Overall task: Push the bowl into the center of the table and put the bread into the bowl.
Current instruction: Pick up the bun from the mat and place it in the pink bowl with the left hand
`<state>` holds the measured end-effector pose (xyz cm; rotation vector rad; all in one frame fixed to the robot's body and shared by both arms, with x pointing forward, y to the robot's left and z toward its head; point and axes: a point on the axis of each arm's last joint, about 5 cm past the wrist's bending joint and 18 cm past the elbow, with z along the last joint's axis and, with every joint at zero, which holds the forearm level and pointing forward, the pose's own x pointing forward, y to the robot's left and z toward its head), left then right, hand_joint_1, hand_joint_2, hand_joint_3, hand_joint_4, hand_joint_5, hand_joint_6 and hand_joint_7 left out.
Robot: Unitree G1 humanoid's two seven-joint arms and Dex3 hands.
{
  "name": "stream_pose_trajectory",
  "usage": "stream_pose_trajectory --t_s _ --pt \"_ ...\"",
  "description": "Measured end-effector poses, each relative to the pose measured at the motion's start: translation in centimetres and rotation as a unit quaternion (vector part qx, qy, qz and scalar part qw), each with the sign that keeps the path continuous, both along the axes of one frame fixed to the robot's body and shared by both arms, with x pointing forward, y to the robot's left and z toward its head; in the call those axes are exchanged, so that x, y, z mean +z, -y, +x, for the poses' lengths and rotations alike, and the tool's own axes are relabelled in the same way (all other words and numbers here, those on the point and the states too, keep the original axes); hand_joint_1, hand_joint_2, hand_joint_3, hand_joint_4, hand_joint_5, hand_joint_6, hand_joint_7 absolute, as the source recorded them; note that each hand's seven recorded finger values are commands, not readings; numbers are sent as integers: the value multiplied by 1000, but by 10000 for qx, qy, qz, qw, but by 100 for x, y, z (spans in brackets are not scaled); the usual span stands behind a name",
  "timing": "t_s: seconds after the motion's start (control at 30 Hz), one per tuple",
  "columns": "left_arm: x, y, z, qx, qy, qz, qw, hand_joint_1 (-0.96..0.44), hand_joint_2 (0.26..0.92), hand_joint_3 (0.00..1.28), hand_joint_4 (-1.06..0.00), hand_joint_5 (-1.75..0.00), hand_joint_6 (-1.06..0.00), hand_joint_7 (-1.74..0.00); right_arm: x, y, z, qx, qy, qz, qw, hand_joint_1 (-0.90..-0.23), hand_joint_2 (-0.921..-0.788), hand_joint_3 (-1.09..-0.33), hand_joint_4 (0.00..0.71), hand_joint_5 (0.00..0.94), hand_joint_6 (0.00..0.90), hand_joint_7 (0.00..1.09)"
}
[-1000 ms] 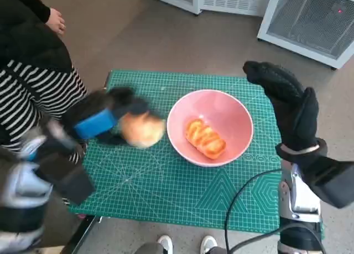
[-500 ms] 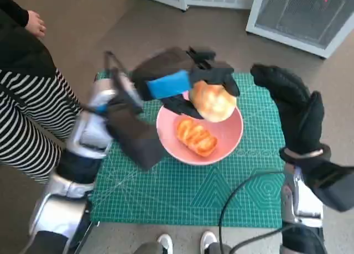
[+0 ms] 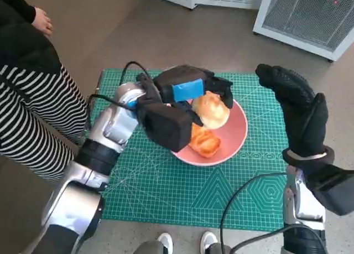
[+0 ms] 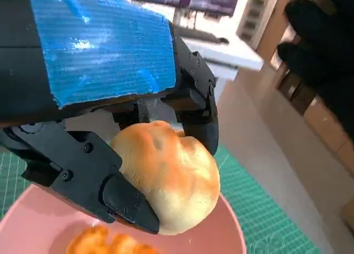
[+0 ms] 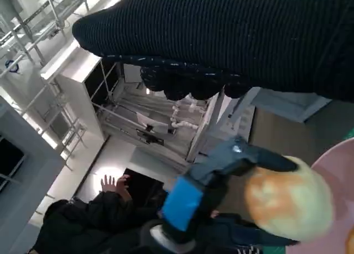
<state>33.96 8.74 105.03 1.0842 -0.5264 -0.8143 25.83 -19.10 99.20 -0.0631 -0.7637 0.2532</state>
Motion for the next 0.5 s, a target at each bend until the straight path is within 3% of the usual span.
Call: stream_pose_trajectory --t_s 0.1,0.2,0.5 --pt "-21 15 3 26 -95 120 9999 -141 875 88 -434 -254 -442 -591 7 -1 -4 -14 20 13 10000 -686 -921 -676 128 2 11 471" --pt "-28 18 7 58 -191 193 9996 -162 874 43 -358 -83 -385 -349 10 0 -5 -32 27 30 10000 -690 -921 -677 128 2 11 472" --pt "-43 -1 -4 22 -401 270 9988 -317 882 17 -134 -3 -263 -149 15 6 -5 -61 3 57 10000 -697 -921 -678 128 2 12 475"
